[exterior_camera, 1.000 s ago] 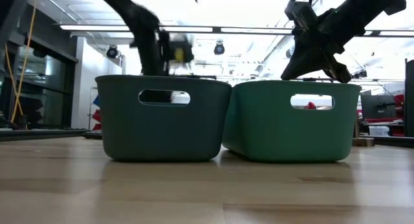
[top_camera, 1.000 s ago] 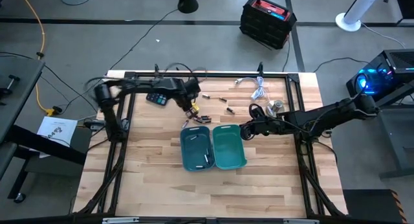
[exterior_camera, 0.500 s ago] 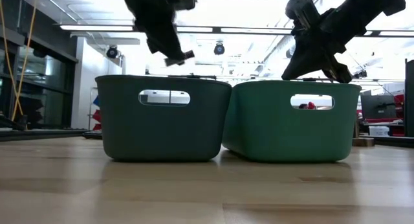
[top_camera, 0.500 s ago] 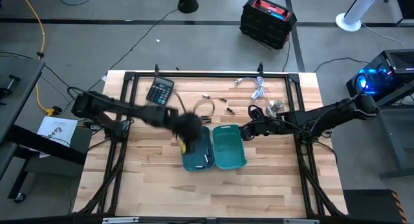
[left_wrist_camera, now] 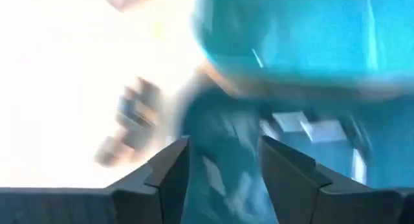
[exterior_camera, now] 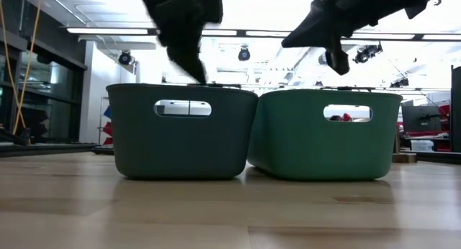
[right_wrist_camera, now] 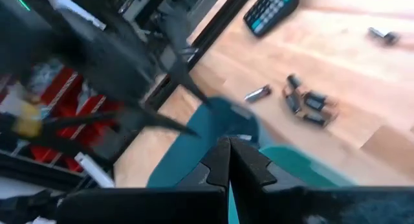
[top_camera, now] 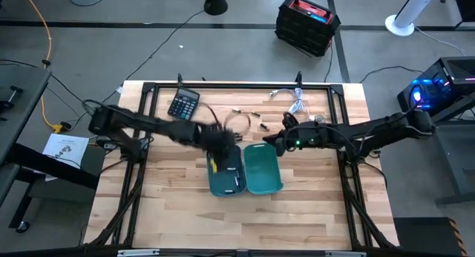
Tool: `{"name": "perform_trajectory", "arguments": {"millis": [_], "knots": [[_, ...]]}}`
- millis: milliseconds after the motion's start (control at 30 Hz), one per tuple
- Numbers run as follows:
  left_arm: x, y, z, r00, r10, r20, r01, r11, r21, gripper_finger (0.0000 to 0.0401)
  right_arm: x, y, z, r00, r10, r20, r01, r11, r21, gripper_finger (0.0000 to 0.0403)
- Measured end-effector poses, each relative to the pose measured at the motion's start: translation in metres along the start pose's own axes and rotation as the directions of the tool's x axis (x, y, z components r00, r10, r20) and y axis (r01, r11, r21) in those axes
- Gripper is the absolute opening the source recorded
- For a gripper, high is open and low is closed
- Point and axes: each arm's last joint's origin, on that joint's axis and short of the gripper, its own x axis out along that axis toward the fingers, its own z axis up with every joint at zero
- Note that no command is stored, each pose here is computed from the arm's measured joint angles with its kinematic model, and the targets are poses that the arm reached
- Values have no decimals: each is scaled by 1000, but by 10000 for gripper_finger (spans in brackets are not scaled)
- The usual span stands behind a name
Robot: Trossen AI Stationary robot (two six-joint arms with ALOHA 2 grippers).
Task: Sort batteries
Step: Put the silver battery into the blue bin
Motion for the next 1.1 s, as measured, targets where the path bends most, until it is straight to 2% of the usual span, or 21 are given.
{"name": "perform_trajectory", "arguments": {"millis": [67,133,233,300,400,600,700,800,900,1100], "knots": [[-9,29,15,994,42,97,-37,998,-51,181,1,-4,4,1000,-15,14,15,1000,-11,0],[-6,59,24,988,18,155,-3,995,-96,185,1,-6,8,999,-22,31,23,1000,-16,0],[18,102,24,991,0,134,19,989,-147,187,-2,-6,16,998,6,67,-5,1000,-18,0],[36,125,21,997,11,75,2,986,-170,188,-5,-4,22,994,39,97,-37,999,-18,0],[63,151,19,999,33,-5,-33,995,-98,188,-14,-1,30,987,77,145,-71,997,-44,0],[101,178,23,993,46,-108,-34,993,114,188,-27,-1,42,974,96,205,-83,994,-73,0],[115,187,25,991,53,-126,-23,973,229,188,-29,-3,46,968,77,238,-60,995,-79,0],[122,195,23,989,62,-136,-16,948,317,188,-30,-5,48,957,23,290,-14,999,-36,0],[130,204,17,988,34,-152,17,947,321,188,-30,-6,49,947,-9,320,18,1000,-23,0],[146,215,-1,971,-87,-222,142,958,249,177,-31,-6,49,938,-38,344,48,999,-22,0]]}}
